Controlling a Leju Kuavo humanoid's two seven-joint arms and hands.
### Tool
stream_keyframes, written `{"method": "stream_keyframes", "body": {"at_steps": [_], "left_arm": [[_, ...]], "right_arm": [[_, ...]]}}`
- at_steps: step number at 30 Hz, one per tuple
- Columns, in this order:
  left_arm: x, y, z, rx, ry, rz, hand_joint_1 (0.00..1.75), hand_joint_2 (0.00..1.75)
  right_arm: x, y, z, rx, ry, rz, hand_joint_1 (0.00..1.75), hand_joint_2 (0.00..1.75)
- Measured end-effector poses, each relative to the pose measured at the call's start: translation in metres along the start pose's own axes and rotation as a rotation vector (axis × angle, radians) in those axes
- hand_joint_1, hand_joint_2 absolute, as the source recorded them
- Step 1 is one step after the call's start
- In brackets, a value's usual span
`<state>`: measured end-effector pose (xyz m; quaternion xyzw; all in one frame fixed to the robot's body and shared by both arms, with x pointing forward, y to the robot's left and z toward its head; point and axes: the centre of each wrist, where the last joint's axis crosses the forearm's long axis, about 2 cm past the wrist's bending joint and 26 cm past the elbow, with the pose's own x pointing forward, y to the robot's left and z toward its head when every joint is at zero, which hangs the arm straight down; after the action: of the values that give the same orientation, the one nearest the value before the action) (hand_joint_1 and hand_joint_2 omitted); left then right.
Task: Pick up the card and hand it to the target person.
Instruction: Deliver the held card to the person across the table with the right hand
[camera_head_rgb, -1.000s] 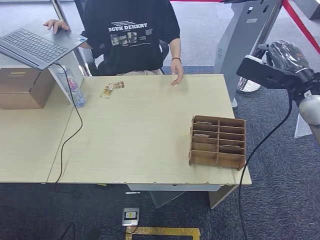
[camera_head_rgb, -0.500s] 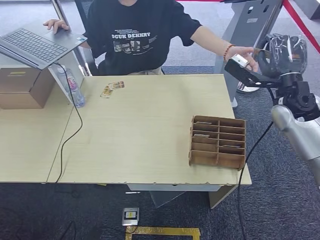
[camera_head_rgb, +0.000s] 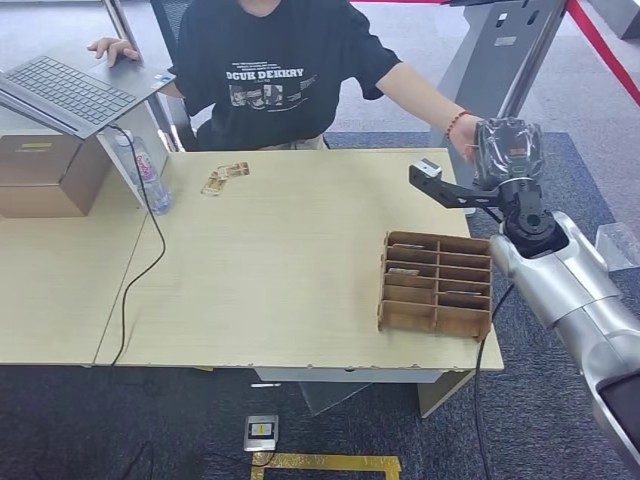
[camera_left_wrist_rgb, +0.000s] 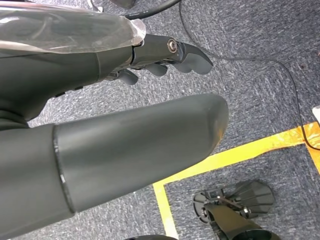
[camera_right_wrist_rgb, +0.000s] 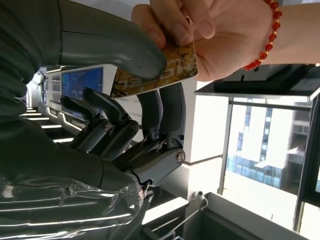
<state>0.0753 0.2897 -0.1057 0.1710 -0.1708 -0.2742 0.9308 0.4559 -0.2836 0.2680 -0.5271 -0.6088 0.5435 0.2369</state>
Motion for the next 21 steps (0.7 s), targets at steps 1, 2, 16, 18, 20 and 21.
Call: {"method": "stream_keyframes", "body": {"at_steps": [1,2,16,18,20,21], "left_arm": [[0.000,0.000,0.000,0.000,0.000,0.000,0.00,0.00],[0.000,0.000,0.000,0.000,0.000,0.000,0.00,0.00],[-0.003,-0.001,0.001,-0.005,0.010,0.008,0.00,0.00],[-0.004,-0.001,0.001,-0.005,0.013,0.011,0.00,0.00],[-0.005,-0.001,0.001,-0.005,0.016,0.012,0.00,0.00],[-0.006,-0.001,0.001,-0.004,0.017,0.013,0.00,0.00]], "right_arm": [[0.001,0.002,0.000,0.022,-0.003,-0.011,1.24,1.75],[0.002,0.004,0.001,0.043,-0.006,-0.024,0.82,1.75],[0.008,0.015,0.015,0.248,-0.022,-0.244,0.00,1.75],[0.009,0.012,0.021,0.236,-0.013,-0.287,0.00,1.75],[0.008,0.007,0.027,0.220,0.000,-0.325,0.00,1.75],[0.007,0.005,0.031,0.209,0.006,-0.345,0.00,1.75]]}}
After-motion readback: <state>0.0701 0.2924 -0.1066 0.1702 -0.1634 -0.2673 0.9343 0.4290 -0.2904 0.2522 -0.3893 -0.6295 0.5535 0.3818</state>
